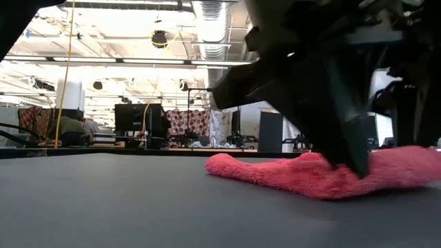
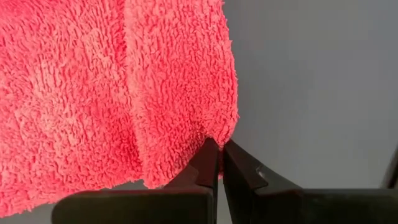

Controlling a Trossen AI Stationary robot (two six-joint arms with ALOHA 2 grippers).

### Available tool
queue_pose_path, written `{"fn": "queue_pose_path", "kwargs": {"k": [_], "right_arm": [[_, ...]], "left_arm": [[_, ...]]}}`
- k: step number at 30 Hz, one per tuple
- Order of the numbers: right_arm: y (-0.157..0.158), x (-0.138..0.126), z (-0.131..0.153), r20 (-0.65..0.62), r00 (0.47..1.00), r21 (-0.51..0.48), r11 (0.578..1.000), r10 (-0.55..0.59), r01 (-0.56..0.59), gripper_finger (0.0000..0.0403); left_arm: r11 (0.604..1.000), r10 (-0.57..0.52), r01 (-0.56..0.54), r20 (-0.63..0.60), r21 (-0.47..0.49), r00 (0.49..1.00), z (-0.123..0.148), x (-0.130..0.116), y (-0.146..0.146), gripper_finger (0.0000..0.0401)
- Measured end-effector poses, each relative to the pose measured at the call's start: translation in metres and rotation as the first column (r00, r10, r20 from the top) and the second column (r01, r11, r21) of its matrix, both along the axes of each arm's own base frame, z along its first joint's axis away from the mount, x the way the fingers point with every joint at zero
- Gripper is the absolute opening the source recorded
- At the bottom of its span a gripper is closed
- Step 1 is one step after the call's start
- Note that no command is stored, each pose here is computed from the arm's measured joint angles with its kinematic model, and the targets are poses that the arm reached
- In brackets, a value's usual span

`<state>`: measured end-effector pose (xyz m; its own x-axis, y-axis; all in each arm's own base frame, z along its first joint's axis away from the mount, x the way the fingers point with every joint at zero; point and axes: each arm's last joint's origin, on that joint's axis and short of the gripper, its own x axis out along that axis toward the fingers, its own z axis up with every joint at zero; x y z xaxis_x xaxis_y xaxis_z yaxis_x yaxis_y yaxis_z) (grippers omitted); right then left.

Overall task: Roll towel
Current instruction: Roll the pink towel

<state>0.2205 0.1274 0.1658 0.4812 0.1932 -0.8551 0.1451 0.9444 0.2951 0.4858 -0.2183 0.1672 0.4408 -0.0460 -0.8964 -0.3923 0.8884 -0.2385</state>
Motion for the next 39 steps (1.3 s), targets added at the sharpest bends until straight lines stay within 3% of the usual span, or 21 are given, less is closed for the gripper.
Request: {"fn": "queue_pose_path", "kwargs": {"k": [13, 17, 24, 34, 39], "right_arm": [[0.019, -0.019, 0.006, 0.017, 0.996, -0.052, 0.995, 0.091, -0.090, 0.0146], [0.041, -0.035, 0.015, 0.154, 0.958, -0.174, 0.961, 0.240, -0.213, 0.0146], [0.073, -0.056, 0.027, 0.353, 0.861, -0.322, 0.912, 0.366, -0.256, 0.0146], [0.089, -0.062, -0.011, 0.238, 0.873, -0.442, 0.848, 0.426, -0.294, 0.0146], [0.088, -0.057, -0.026, 0.210, 0.891, -0.525, 0.815, 0.403, -0.245, 0.0146]], "left_arm": [[0.996, 0.051, -0.048, 0.037, -0.081, 0.998, 0.003, 0.005, -0.001, 0.0000], [0.991, 0.049, -0.043, 0.044, -0.123, 0.998, 0.004, 0.007, -0.002, 0.0000], [0.983, 0.075, -0.061, 0.080, -0.174, 0.994, 0.006, 0.012, -0.002, 0.0000], [0.969, 0.111, -0.089, 0.085, -0.229, 0.990, 0.005, 0.014, -0.003, 0.0000], [0.964, 0.117, -0.088, 0.103, -0.250, 0.988, 0.007, 0.016, -0.005, 0.0000]]}}
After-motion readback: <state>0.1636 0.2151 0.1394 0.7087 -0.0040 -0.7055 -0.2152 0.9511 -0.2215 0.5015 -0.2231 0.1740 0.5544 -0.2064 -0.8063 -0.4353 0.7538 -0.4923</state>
